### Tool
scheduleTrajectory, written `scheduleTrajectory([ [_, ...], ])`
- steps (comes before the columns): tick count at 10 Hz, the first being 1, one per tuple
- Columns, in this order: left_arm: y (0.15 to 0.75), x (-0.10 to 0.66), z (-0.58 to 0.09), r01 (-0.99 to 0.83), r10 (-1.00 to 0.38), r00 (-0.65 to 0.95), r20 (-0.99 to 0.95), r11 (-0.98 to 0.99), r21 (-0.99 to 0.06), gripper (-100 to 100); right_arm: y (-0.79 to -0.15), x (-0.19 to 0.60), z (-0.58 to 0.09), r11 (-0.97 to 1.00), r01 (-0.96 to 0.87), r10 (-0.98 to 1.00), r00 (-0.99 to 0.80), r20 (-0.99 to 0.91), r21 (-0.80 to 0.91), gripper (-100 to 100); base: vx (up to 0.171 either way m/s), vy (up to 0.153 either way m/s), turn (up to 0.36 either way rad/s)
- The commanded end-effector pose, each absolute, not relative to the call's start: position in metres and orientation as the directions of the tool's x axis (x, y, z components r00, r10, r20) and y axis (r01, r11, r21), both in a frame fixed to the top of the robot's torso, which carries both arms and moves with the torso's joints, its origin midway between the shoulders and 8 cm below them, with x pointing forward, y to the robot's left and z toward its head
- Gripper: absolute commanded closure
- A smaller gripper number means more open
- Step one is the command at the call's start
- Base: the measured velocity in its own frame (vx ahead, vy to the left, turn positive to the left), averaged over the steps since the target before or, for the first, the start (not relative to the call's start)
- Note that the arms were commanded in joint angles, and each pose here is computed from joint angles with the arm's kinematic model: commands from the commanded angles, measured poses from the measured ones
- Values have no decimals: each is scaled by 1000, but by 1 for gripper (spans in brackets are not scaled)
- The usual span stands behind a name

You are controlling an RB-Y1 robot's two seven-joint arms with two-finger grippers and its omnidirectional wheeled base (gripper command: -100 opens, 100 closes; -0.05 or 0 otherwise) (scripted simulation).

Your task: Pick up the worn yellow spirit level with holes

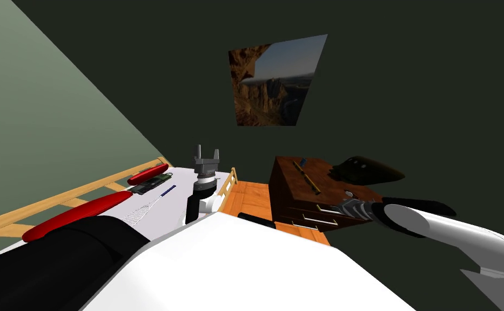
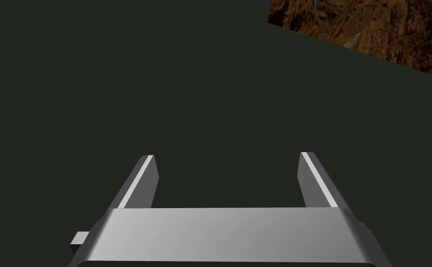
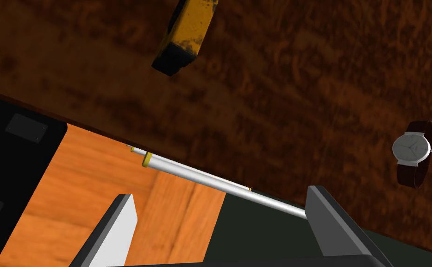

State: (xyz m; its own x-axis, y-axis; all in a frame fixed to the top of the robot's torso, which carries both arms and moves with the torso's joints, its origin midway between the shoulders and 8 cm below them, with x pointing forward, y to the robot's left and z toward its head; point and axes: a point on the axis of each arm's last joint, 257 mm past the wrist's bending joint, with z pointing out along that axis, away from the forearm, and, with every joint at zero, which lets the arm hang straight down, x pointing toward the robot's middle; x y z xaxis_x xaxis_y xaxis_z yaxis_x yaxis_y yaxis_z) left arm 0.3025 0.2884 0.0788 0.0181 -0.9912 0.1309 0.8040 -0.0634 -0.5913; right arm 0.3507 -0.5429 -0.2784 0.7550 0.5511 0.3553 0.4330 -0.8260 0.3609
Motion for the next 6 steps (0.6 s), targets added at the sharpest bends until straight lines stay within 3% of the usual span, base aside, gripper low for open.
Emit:
scheduleTrajectory([
  [1, 288, 302, 79, 804, -991, 18, 131, -63, -591, 0, -542, 342, -282, -834, 440, 540, 772, 335, 333, -100, 69, 72, 12],
  [6, 288, 302, 79, 804, -991, 18, 131, -63, -591, 0, -546, 321, -276, -890, 398, 451, 842, 295, 223, -100, 122, 85, -61],
])
